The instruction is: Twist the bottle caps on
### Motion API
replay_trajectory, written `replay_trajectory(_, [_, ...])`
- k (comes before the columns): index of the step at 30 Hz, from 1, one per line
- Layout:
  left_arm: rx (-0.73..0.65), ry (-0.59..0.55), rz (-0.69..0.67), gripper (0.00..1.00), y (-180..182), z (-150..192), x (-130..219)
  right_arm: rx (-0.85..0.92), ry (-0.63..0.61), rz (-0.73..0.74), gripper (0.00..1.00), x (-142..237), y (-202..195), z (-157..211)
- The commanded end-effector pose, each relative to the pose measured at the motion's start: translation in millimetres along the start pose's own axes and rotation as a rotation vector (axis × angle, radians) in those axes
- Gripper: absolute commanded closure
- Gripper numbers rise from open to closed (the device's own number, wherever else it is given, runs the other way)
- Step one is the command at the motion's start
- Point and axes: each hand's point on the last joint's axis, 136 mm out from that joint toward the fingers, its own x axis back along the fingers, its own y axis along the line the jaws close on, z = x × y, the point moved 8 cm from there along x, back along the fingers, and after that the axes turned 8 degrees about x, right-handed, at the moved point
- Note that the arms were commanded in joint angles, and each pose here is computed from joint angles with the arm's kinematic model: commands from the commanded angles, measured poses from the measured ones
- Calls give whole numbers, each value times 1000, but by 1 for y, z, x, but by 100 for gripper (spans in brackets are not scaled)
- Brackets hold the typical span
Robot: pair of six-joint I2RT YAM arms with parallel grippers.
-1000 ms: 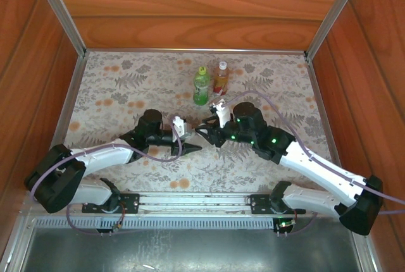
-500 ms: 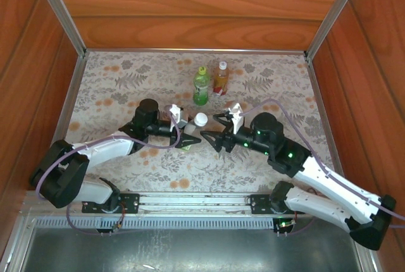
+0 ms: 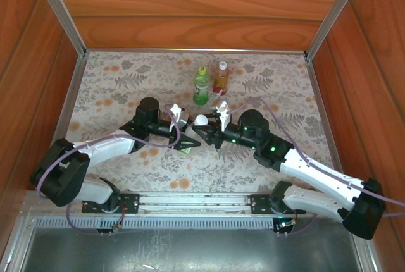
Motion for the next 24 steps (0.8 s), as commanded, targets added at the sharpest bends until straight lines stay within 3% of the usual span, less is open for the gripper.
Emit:
replay_trajectory(1, [-36, -3, 44, 54, -2, -3, -3, 5, -63, -18, 57, 0, 2, -15])
replay_trajectory(7, [-43, -2, -18, 45, 3, 1, -3, -3, -2, 57, 70, 0, -5, -5])
replay_trajectory(10, [-53, -7, -77, 31, 6, 2, -1, 22, 3, 93, 71, 4, -7, -3])
replay_trajectory(14, [-67, -14, -204, 1, 11, 5, 4, 47, 46, 216, 72, 15, -18, 5])
replay_trajectory(19, [-82, -18, -362, 0, 15, 13, 13, 50, 87, 419, 72, 42, -47, 15])
replay_trajectory(24, [-80, -2, -376, 0, 17, 19, 11, 113, 109, 559, 72, 63, -70, 18])
